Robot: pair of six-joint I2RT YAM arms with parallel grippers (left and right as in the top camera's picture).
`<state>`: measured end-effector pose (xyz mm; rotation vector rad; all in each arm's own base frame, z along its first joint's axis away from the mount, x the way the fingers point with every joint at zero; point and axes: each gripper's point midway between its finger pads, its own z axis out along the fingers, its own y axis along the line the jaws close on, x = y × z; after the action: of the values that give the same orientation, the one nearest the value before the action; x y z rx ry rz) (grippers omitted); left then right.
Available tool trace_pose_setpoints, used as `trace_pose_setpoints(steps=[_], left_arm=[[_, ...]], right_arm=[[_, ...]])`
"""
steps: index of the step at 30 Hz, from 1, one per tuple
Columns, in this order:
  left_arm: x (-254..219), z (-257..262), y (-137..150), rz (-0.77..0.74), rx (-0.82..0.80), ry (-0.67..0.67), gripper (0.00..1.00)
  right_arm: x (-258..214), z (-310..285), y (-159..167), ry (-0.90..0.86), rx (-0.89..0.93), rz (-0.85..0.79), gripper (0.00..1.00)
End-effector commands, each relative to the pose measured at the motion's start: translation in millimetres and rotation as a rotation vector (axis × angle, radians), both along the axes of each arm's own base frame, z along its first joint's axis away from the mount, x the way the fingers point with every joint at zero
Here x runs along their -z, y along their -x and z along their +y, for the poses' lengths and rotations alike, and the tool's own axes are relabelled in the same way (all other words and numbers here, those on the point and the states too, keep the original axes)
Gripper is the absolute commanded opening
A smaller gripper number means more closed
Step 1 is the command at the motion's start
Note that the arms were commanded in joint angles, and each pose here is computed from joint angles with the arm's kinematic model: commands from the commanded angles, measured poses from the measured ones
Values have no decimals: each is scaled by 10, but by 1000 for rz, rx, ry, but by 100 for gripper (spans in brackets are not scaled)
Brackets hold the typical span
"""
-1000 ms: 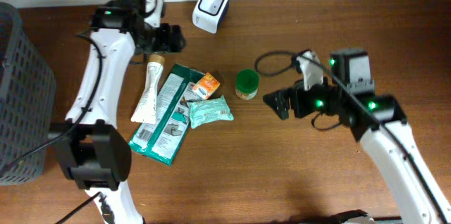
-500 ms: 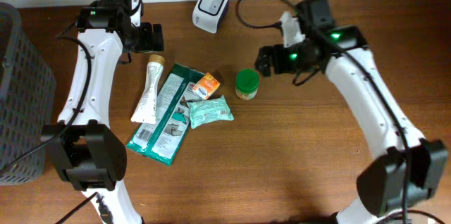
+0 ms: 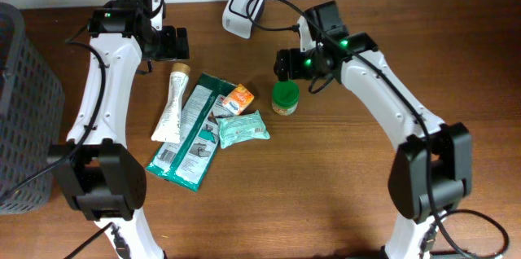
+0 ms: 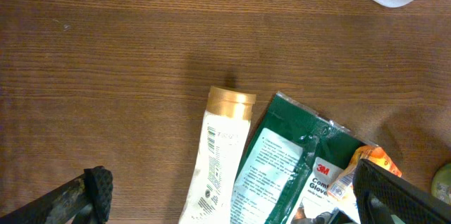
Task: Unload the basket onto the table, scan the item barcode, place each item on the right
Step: 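Lower the right gripper onto the green-lidded jar and grasp it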
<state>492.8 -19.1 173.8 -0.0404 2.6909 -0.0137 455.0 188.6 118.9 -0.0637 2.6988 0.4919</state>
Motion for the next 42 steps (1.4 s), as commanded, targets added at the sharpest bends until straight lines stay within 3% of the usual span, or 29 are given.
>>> trace_pose_setpoints(steps=[1,13,21,26,32,36,42], left_arm=[[-203,35,-15,-48,3,-12,99],[-204,35,-15,-49,3,-12,99],[-204,35,-15,-49,3,-12,99],[-203,35,-15,-48,3,-12,100],[-204,35,-15,-49,3,-12,99],[-203,35,-15,-48,3,-12,99],[-204,35,-15,-49,3,-12,100]], right_arm=[[266,170,74,-12,185,114,84],[530,144,184,104,256,155,84],[615,309,306,202,-76,106,84],[622,248,424,239,-124,144,71],[306,290,339,235,-180,64,57],[117,239,445,324,-411,46,53],[135,127,673,465,-899,12,55]])
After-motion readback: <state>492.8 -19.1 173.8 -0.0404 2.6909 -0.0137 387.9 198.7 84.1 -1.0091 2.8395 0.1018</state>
